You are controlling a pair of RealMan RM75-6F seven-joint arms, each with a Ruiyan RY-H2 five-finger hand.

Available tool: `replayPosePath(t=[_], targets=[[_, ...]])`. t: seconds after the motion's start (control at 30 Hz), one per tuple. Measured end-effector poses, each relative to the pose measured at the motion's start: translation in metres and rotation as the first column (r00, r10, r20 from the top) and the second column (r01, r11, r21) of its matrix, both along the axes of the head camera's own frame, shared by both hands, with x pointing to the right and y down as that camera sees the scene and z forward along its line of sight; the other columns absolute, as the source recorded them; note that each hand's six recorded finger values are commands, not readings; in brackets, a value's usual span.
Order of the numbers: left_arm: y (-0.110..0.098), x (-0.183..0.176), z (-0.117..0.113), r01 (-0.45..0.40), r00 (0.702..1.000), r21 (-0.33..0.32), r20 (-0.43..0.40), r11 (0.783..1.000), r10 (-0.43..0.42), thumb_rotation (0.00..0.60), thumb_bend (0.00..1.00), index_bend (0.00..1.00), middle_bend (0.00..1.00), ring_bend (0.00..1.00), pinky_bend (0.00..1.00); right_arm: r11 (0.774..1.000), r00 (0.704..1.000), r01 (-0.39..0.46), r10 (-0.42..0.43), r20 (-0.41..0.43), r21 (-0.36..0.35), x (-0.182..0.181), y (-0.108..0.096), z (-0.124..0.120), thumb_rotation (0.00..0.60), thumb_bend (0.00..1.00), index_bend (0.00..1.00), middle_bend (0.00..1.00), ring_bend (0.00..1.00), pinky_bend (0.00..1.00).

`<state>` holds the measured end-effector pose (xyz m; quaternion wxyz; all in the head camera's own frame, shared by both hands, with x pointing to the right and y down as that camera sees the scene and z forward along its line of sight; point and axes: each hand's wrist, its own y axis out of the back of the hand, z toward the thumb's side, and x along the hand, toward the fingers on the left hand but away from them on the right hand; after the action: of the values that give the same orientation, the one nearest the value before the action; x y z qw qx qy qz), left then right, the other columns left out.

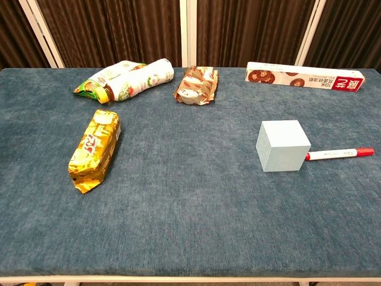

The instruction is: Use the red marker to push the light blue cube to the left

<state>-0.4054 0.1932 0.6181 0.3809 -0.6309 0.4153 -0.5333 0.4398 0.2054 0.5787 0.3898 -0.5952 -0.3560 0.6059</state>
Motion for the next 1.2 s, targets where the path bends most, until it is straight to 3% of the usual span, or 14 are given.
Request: replayPosePath(t=[0.27,0.33,0.4,0.53,0.6,0.67,0.73,0.83,1.0,1.2], targets=[[-0.003,-0.001,-0.001,0.001,1.000,0.026,-0.002,1.000,-0.001,0.600,0.00,0.12,0.09,0.04,0.07,1.000,1.000,0.020,-0.020,-0.002,-0.001,-0.002,-0.003,0.002,0.303,0.00,0.00,0.00,0.00,0.02],[-0.003,0.000,-0.001,0.004,1.000,0.028,-0.008,1.000,-0.004,0.600,0.00,0.12,0.09,0.04,0.07,1.000,0.999,0.030,-0.030,-0.015,-0.005,0.001,-0.006,0.003,0.307,0.00,0.00,0.00,0.04,0.17],[-0.003,0.000,-0.001,0.009,1.000,0.026,-0.020,1.000,-0.008,0.600,0.00,0.12,0.09,0.04,0.07,0.999,0.999,0.036,-0.036,-0.024,-0.011,0.003,-0.009,0.004,0.320,0.00,0.00,0.00,0.16,0.42],[-0.003,0.001,-0.001,0.008,0.999,0.023,-0.033,1.000,-0.007,0.600,0.00,0.12,0.09,0.04,0.07,0.998,0.998,0.060,-0.060,-0.035,0.001,0.006,-0.027,0.002,0.366,0.00,0.00,0.00,0.36,0.62],[-0.003,0.002,-0.001,0.006,0.999,0.030,-0.039,1.000,-0.005,0.600,0.00,0.12,0.09,0.04,0.07,0.998,0.997,0.068,-0.068,-0.026,0.011,0.005,-0.034,0.001,0.463,0.00,0.01,0.05,0.51,0.74],[-0.003,0.002,0.000,0.003,0.999,0.030,-0.042,1.000,-0.001,0.600,0.00,0.12,0.09,0.04,0.07,0.997,0.997,0.080,-0.080,-0.003,0.017,0.003,-0.043,0.000,0.567,0.00,0.11,0.15,0.66,0.86],[-0.003,0.003,0.000,0.001,0.999,0.026,-0.046,1.000,0.001,0.600,0.00,0.12,0.09,0.04,0.07,0.995,0.995,0.100,-0.100,0.025,0.008,-0.001,-0.052,0.002,0.600,0.00,0.23,0.25,0.78,0.96],[-0.003,0.004,0.000,-0.003,0.999,0.027,-0.048,1.000,0.004,0.600,0.00,0.12,0.09,0.04,0.07,0.989,0.989,0.142,-0.140,0.039,-0.036,-0.006,-0.066,0.009,0.600,0.00,0.32,0.36,0.89,1.00],[-0.003,0.005,0.001,0.012,0.997,0.026,-0.076,1.000,-0.010,0.600,0.00,0.12,0.09,0.04,0.07,0.963,0.966,0.253,-0.256,-0.031,-0.090,-0.013,-0.091,0.026,0.600,0.00,0.46,0.45,0.94,1.00],[-0.002,0.005,0.002,0.017,0.996,0.024,-0.094,1.000,-0.014,0.600,0.00,0.12,0.09,0.04,0.07,0.944,0.954,0.286,-0.297,-0.046,-0.166,-0.019,-0.096,0.055,0.600,0.02,0.49,0.46,0.95,1.00]])
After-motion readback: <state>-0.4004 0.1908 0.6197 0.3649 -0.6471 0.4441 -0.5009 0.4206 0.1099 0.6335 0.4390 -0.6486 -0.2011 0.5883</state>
